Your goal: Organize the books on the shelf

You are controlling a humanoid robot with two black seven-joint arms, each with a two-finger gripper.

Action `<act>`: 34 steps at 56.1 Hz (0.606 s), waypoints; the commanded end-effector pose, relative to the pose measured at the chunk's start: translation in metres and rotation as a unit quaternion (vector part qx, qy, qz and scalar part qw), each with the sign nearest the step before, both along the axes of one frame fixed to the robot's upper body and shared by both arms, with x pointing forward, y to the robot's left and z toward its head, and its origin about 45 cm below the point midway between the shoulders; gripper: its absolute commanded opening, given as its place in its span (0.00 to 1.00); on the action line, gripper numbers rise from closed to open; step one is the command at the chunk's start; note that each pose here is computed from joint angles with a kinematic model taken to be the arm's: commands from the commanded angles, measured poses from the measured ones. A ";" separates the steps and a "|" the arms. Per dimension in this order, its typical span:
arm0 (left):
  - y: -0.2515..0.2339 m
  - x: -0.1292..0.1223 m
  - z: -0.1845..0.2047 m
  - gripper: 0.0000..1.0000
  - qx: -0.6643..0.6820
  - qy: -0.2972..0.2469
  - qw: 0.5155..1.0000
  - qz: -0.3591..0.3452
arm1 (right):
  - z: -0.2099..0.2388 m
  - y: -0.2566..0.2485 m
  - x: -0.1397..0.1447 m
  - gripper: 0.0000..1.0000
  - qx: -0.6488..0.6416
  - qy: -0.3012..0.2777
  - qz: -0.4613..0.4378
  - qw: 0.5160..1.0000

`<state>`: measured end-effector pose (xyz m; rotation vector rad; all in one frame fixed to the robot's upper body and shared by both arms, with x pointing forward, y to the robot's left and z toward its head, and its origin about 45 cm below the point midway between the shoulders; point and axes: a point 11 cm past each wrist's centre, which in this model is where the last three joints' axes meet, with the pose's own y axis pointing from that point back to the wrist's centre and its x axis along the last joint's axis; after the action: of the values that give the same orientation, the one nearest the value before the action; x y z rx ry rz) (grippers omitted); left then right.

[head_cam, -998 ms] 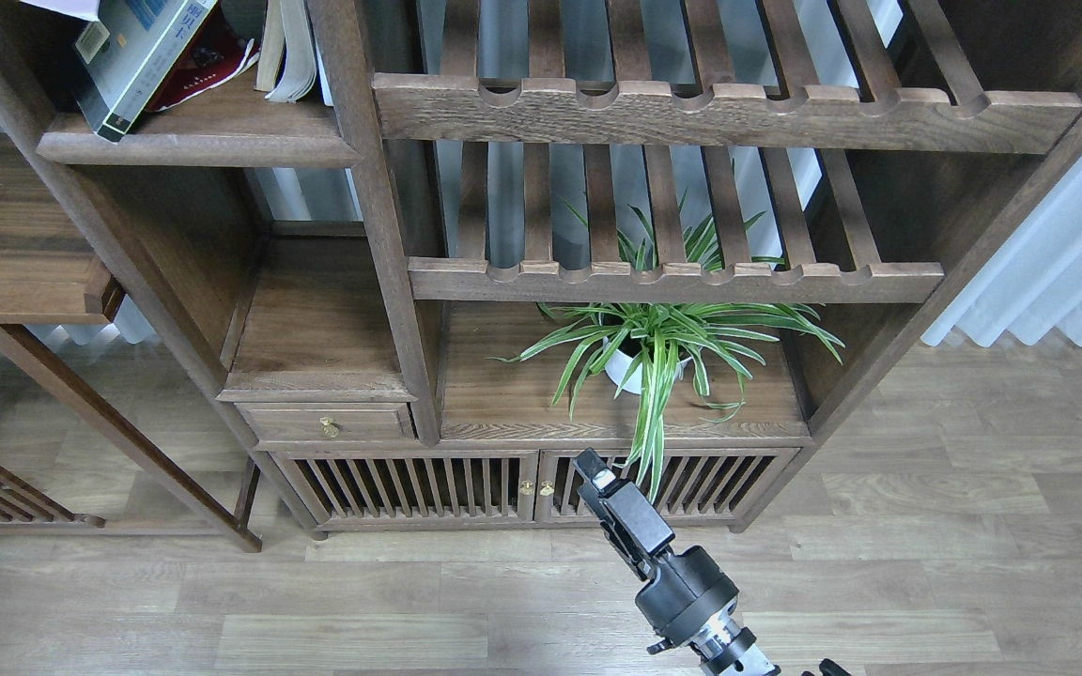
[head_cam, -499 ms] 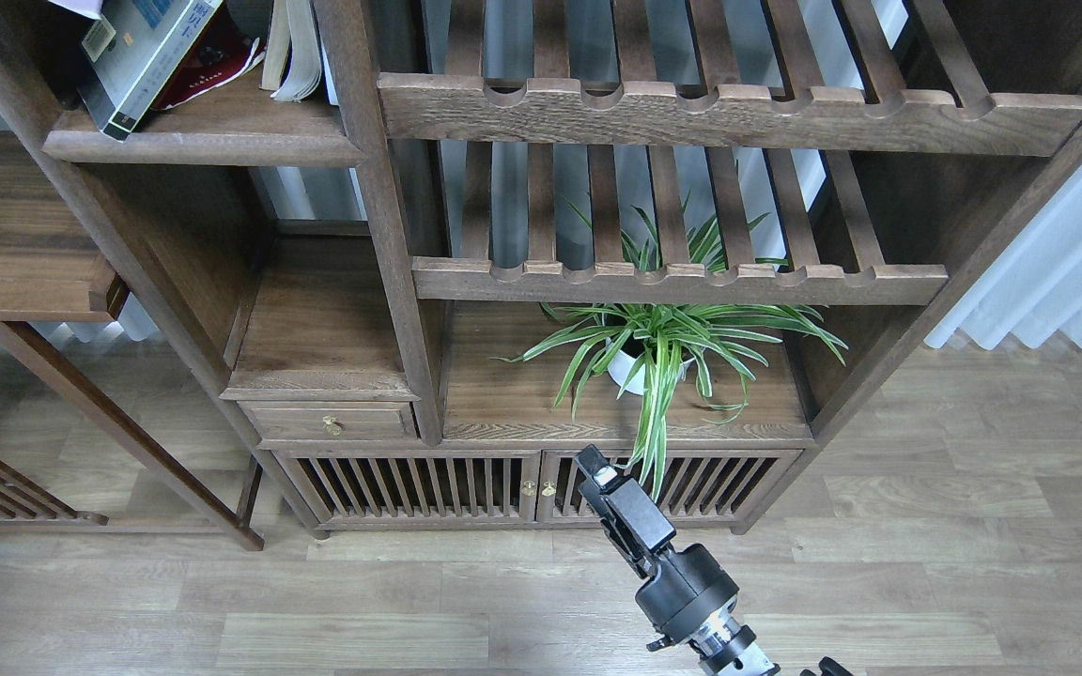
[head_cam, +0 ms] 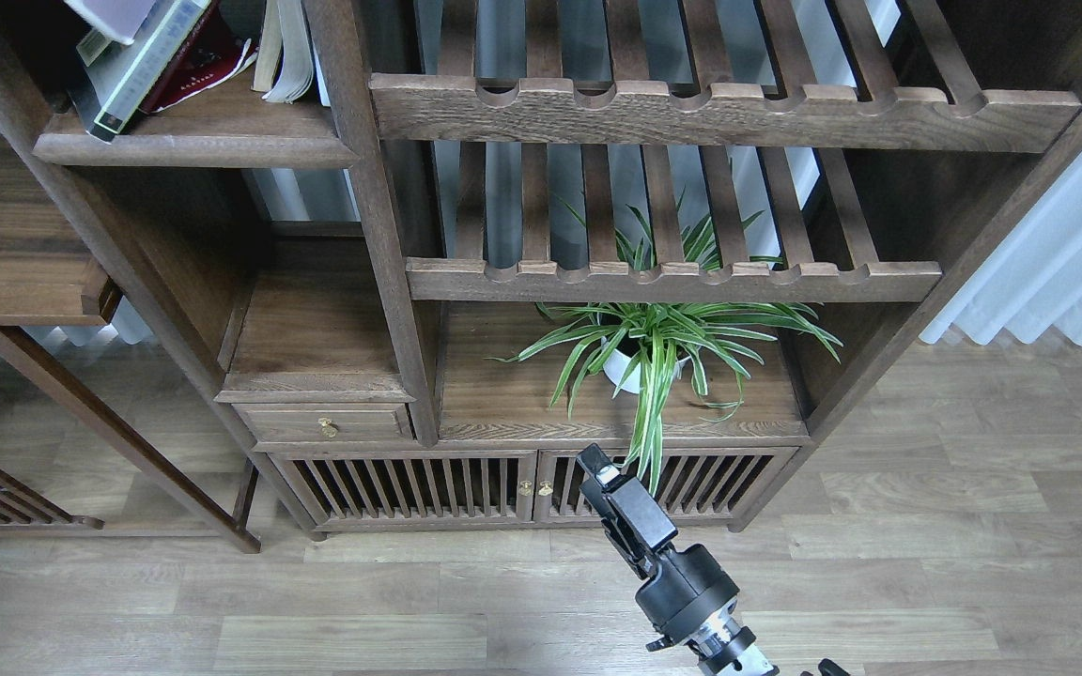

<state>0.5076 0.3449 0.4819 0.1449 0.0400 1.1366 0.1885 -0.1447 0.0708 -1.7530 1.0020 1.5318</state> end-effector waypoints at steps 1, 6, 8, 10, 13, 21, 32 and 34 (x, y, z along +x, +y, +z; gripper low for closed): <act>-0.003 -0.001 0.002 0.49 -0.008 -0.005 1.000 -0.006 | 0.000 0.000 0.000 0.99 0.000 0.000 0.000 1.000; -0.004 -0.001 0.003 0.53 -0.012 -0.008 1.000 -0.009 | -0.002 0.000 -0.004 0.99 0.000 0.005 0.001 1.000; -0.004 -0.003 0.006 0.54 -0.019 -0.012 1.000 -0.010 | -0.002 0.000 -0.003 0.99 0.000 0.004 0.000 1.000; -0.005 -0.004 0.008 0.55 -0.027 -0.015 0.999 -0.015 | -0.002 0.000 -0.004 0.99 0.000 0.005 -0.001 1.000; -0.005 -0.007 0.011 0.58 -0.039 -0.020 0.999 -0.023 | -0.002 0.000 -0.003 0.99 0.001 0.004 -0.001 1.000; 0.005 -0.029 0.015 0.69 -0.062 -0.034 0.997 -0.043 | 0.002 0.000 0.003 0.99 0.011 0.003 -0.008 1.000; -0.011 -0.065 0.002 0.77 -0.109 -0.041 0.987 -0.109 | 0.008 -0.003 0.012 0.99 0.024 -0.004 -0.028 0.999; -0.015 -0.069 -0.002 0.78 -0.113 -0.040 0.986 -0.117 | 0.011 0.000 0.017 0.99 0.030 -0.010 -0.029 0.999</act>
<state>0.4558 0.3415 0.4871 -0.0622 0.0681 0.9620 0.1951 -0.1473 0.0750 -1.6995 0.9972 1.5207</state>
